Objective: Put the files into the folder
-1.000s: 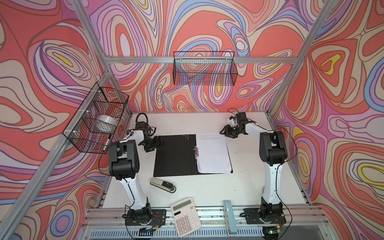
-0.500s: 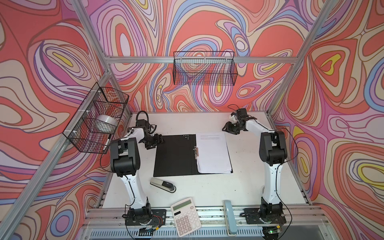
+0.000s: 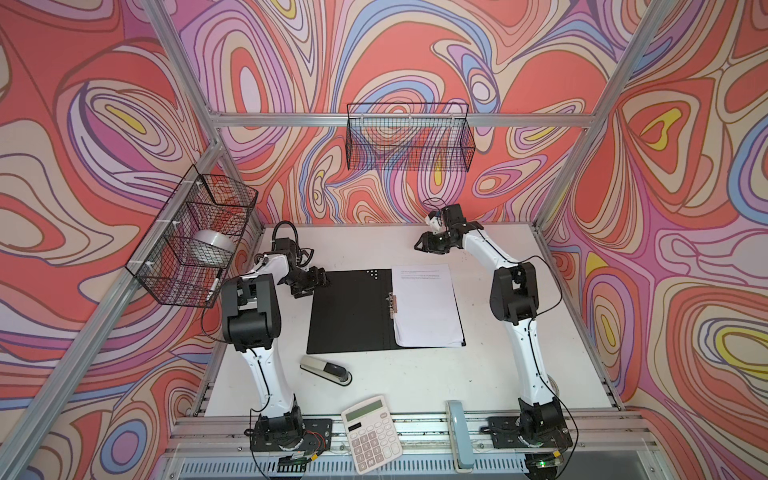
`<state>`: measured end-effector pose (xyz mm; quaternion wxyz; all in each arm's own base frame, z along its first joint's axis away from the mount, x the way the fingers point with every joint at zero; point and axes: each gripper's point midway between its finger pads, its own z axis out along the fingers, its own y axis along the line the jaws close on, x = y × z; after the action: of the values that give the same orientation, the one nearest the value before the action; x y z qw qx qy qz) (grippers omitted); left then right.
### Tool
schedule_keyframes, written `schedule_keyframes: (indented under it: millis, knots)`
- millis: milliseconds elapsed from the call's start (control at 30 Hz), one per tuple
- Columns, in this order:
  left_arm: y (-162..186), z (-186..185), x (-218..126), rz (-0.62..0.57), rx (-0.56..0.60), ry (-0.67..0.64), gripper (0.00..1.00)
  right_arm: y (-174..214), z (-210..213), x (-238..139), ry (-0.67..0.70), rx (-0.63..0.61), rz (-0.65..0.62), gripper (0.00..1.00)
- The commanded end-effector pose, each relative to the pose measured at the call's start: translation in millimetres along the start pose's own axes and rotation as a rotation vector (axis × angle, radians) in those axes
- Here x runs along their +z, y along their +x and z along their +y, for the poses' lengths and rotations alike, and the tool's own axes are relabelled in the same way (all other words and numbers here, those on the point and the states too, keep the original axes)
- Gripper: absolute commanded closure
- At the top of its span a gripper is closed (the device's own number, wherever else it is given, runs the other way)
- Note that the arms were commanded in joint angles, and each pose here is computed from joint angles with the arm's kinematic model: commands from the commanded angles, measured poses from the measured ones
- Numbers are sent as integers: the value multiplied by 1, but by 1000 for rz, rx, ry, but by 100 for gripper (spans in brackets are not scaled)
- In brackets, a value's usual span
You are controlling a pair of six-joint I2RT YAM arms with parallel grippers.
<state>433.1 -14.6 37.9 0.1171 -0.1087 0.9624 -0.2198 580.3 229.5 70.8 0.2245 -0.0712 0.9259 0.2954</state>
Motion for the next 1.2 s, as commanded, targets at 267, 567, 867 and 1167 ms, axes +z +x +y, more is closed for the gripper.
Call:
schedule_keyframes:
  millis: [267,567,867,1167]
  knots:
    - [10,2,8,63,-27,24,19,23,16,34,-74,12,96,50]
    - [10,0,11,68,-48,44,19,50,21,42,-63,-9,208,50]
    - [11,2,13,70,-59,38,19,57,22,39,-32,-43,241,50]
    - [10,3,14,68,-66,35,19,54,31,30,-59,-70,244,51]
